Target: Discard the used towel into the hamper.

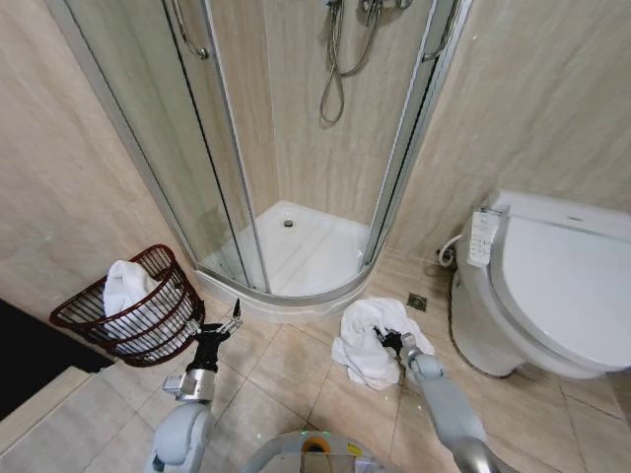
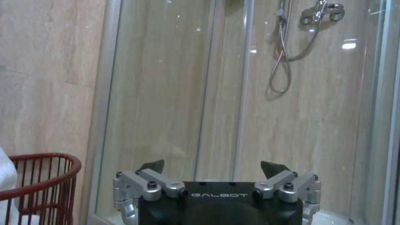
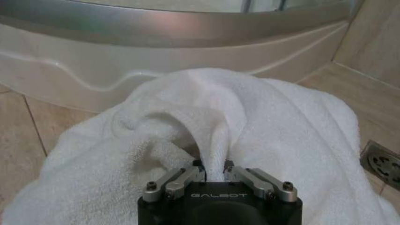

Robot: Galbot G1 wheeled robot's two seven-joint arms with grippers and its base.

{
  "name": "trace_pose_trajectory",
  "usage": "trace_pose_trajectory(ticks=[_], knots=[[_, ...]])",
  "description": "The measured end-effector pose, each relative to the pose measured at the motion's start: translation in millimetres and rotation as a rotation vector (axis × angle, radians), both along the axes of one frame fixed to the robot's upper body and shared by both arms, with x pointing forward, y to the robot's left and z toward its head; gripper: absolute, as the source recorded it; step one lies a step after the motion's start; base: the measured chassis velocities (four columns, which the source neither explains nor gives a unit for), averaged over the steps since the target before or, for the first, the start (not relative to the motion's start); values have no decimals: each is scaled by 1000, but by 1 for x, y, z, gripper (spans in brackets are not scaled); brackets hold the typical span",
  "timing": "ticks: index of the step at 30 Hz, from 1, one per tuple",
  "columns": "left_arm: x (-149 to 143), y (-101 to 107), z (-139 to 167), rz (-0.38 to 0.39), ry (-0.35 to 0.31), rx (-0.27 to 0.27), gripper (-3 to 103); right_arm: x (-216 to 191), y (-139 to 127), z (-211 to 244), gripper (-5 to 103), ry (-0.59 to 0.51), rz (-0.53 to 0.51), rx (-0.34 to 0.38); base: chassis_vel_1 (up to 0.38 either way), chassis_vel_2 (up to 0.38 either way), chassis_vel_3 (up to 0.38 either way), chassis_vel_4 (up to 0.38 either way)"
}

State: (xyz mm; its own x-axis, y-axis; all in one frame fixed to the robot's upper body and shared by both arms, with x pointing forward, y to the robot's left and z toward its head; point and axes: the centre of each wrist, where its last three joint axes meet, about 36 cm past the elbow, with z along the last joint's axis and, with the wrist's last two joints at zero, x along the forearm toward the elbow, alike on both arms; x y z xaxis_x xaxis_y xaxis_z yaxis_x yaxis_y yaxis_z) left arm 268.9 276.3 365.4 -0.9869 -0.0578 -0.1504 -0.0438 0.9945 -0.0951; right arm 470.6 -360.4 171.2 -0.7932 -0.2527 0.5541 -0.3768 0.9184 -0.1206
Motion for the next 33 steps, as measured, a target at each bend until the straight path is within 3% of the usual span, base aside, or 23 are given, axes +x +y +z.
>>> trace_pose_trajectory(ticks=[2,21,33], knots=[[0,0,0,3,1,0,100,0,1,-1,8,-2,-8,-2,0,0,0,0],[3,1,-2,14,-1,-10,100,-13,7,-5,8,-78,-119,12,0,0,0,0],[0,7,2,22,-11,-13,100,-18,19,13,8,-211,-148,-16,0,0,0,0]])
